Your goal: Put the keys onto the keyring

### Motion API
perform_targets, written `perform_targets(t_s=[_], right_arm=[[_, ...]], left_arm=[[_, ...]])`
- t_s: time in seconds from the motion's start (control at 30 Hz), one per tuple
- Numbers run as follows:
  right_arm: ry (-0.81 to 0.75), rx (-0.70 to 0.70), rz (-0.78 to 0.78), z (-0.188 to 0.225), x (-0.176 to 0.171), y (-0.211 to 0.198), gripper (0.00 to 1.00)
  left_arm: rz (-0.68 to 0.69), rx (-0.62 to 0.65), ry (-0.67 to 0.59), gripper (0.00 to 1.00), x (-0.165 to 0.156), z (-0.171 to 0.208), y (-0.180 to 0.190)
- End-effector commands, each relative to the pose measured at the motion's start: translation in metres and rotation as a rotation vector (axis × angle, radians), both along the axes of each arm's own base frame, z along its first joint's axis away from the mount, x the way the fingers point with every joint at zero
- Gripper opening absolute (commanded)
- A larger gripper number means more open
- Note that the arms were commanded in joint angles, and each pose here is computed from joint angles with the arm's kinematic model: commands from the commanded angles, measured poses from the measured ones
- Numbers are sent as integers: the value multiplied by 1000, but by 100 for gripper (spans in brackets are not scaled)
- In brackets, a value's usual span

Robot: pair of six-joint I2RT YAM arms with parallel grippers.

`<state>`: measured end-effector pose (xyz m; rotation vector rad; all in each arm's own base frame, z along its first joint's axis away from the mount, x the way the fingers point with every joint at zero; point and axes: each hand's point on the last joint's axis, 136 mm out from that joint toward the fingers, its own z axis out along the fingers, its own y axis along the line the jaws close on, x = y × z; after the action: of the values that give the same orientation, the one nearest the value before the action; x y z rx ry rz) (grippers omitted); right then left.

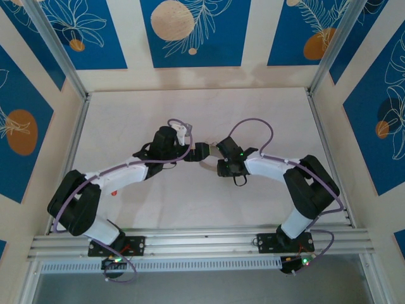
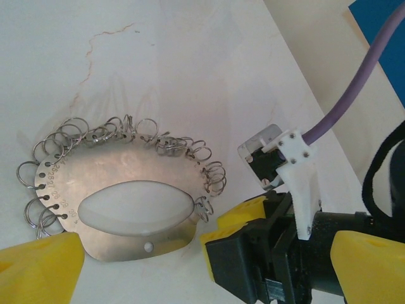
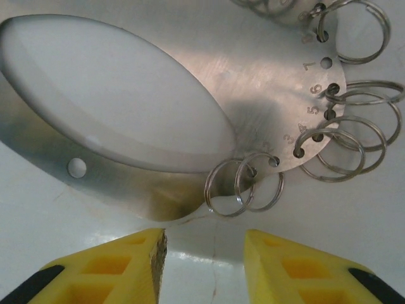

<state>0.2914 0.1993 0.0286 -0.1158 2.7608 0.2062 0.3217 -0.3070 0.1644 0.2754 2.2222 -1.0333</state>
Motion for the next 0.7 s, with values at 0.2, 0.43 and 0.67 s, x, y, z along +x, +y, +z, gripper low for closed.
perform_targets(t_s=[0.2,0.43,0.67], right_arm=[[-14,-32,7,-2,12,4,40],[-29,-36,5,0,21,6,40],[-46,-48,-14,4,28,-3,40]], left_arm=[[9,-18,-23,100,0,10,0],[8,-20,-23,100,2,10,-1],[8,-21,-28,100,2,11,-1]])
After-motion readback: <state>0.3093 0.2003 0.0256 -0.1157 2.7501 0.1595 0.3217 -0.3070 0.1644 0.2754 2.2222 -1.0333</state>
